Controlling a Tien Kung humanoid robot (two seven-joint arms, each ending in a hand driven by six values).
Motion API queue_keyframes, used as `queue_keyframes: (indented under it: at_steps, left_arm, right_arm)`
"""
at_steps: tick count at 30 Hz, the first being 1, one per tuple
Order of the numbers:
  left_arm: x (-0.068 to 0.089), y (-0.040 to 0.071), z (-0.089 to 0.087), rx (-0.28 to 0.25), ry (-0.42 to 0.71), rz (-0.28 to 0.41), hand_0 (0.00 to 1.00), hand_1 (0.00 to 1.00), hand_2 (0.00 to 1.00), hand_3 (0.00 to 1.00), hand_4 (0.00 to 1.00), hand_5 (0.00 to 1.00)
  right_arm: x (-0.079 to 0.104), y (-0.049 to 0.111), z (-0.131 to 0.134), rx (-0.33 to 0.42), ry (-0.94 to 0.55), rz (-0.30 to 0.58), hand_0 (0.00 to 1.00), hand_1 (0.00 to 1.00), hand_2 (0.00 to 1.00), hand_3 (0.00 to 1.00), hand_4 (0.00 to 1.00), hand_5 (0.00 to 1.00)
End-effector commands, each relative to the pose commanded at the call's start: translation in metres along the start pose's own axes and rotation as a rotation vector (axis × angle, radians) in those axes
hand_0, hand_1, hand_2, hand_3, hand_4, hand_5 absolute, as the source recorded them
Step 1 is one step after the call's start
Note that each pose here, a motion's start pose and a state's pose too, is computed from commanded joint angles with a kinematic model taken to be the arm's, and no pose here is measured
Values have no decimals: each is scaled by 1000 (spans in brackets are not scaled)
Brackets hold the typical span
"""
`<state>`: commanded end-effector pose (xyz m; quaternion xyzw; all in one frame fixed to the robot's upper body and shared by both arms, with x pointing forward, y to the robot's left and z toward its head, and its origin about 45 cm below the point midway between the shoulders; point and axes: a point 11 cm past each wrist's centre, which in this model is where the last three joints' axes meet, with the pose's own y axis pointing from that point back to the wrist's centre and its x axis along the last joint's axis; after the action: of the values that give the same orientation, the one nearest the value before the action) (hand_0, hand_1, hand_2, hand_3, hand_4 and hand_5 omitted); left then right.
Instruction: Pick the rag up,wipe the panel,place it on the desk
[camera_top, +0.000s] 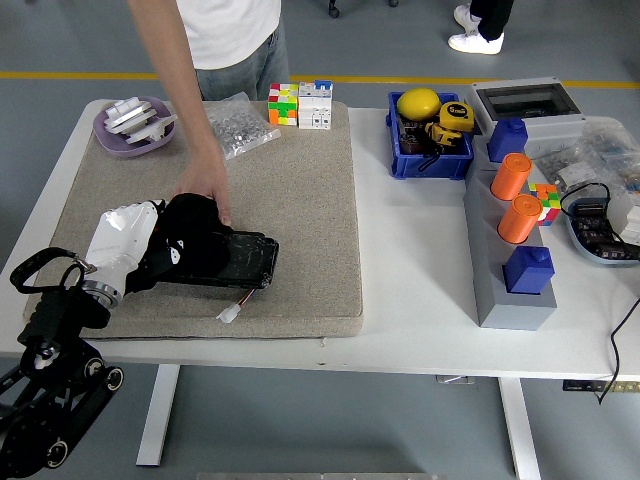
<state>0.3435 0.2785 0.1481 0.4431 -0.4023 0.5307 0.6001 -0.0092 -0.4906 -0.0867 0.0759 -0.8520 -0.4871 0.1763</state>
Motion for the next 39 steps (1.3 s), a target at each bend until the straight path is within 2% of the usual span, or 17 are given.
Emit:
queue_keyframes:
  at_steps: [3, 9, 20, 31, 39]
  left_arm:
    - [-6, 1, 14, -38, -4, -19, 271, 276, 520, 460, 85, 2]
    - [-6, 3, 40, -114, -10, -26, 271, 275, 520, 460, 88, 2]
    - [-19, 11, 63, -185, -21, -68, 271, 275, 520, 460, 83, 2]
    - [-24, 17, 80, -233, -18, -84, 272, 276, 519, 461, 86, 2]
    - [-27, 20, 81, -234, -13, -91, 271, 277, 520, 462, 89, 2]
  right_arm:
    - [-1, 0, -1, 2, 0, -2, 712, 633, 667, 557, 953, 412]
    - [-2, 0, -1, 4, -1, -6, 713, 633, 667, 557, 953, 411]
    - [-1, 0, -1, 1, -1, -5, 713, 633, 667, 557, 954, 410]
    - [1, 0, -2, 2, 1, 0, 713, 633, 668, 558, 954, 408]
    - [3, 0, -1, 0, 4, 5, 712, 634, 668, 557, 954, 409]
